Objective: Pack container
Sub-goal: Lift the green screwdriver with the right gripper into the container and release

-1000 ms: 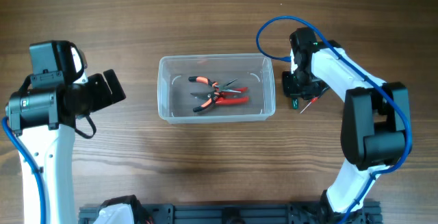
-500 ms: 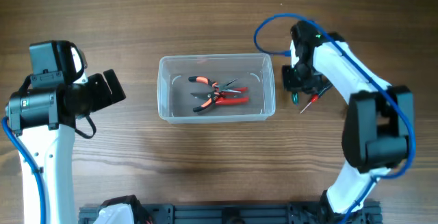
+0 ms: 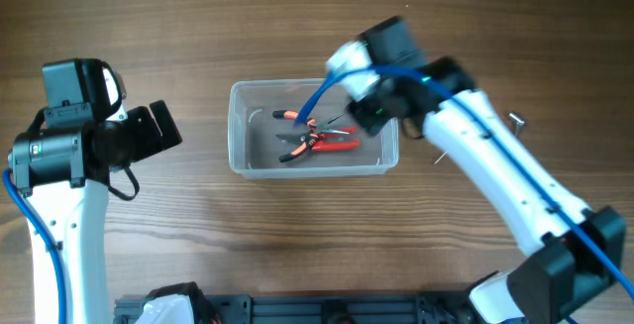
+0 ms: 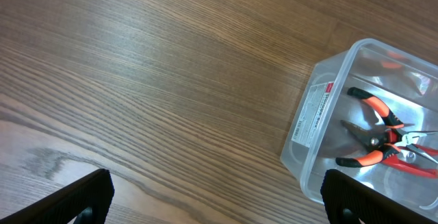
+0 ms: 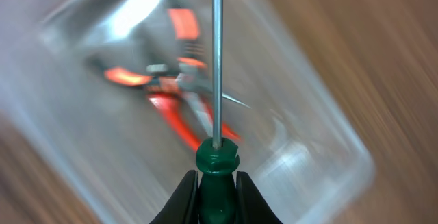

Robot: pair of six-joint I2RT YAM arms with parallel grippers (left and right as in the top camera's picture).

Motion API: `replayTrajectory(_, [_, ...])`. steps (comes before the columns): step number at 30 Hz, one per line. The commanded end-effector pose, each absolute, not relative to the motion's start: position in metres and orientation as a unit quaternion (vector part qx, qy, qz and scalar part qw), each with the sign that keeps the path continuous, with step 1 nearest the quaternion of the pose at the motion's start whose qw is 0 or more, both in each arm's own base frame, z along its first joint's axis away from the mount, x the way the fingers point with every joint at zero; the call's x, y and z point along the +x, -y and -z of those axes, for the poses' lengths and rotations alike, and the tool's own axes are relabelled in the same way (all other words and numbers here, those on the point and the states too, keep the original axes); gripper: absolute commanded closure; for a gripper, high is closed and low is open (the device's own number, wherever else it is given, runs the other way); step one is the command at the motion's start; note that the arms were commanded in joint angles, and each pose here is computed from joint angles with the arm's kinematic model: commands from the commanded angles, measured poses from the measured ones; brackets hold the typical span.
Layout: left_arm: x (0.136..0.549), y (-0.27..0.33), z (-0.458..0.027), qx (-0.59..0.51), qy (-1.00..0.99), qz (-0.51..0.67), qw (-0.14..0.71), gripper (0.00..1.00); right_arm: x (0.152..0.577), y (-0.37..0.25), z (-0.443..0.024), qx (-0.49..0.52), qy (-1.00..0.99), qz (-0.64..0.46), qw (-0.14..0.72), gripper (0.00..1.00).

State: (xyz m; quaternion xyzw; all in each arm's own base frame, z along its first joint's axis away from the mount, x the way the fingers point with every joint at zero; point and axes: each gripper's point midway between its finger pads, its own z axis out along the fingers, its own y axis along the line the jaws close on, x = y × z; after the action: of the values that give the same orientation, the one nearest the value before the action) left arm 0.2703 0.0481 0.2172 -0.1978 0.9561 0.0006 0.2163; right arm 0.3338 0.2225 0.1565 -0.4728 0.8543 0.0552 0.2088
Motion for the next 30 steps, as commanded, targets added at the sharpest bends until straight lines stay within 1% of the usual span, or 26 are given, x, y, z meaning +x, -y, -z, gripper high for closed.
replayTrajectory(1, [0.271,-0.049,-0.218,-0.208,-0.954,0.002,0.216,0.0,0.321,-0.256,-0.131,-0.618,-0.759,-0.07,0.192,0.96])
replayTrajectory(7, [0.27,-0.049,-0.218,-0.208,-0.954,0.001,0.215,0.0,0.33,-0.265,-0.079,-0.623,-0.764,-0.073,0.151,0.95])
replayTrajectory(11, [0.27,-0.049,-0.218,-0.208,-0.954,0.001,0.215,0.0,0.325,-0.264,-0.051,-0.623,-0.769,-0.083,0.114,0.93])
replayTrajectory(14, [0.27,-0.049,-0.218,-0.208,-0.954,0.001,0.215,0.0,0.315,-0.263,-0.037,-0.623,-0.771,-0.099,0.085,0.86])
replayTrajectory(17, [0.27,-0.049,-0.218,-0.208,-0.954,0.001,0.215,0.0,0.312,-0.261,-0.035,-0.622,-0.773,-0.1,0.077,0.82])
replayTrajectory(19, [0.27,-0.049,-0.218,-0.208,-0.954,0.001,0.215,0.0,0.313,-0.26,-0.036,-0.616,-0.778,-0.097,0.077,0.71])
replayTrajectory(20, [0.27,-0.049,-0.218,-0.208,-0.954,0.001,0.215,0.0,0.314,-0.259,-0.037,-0.604,-0.788,-0.093,0.077,0.63])
replayTrajectory(21, [0.27,-0.049,-0.218,-0.208,-0.954,0.001,0.215,0.0,0.319,-0.255,-0.038,-0.579,-0.808,-0.077,0.078,0.53])
replayTrajectory(23, [0.27,-0.049,-0.218,-0.208,-0.954,0.001,0.215,0.0,0.325,-0.251,-0.045,-0.551,-0.828,-0.062,0.084,0.5])
replayTrajectory(25, [0.27,-0.049,-0.218,-0.208,-0.954,0.001,0.216,0.0,0.334,-0.248,-0.062,-0.514,-0.85,-0.043,0.107,0.47])
replayTrajectory(27, [0.271,-0.049,-0.218,-0.208,-0.954,0.001,0.216,0.0,0.346,-0.247,-0.094,-0.476,-0.866,-0.032,0.151,0.45])
replayTrajectory(29, [0.271,-0.05,-0.219,-0.208,-0.954,0.001,0.217,0.0,0.363,-0.242,-0.141,-0.412,-0.884,-0.021,0.219,0.41])
replayTrajectory(30, [0.271,-0.049,-0.219,-0.208,-0.954,0.001,0.217,0.0,0.369,-0.237,-0.158,-0.382,-0.891,-0.017,0.244,0.33])
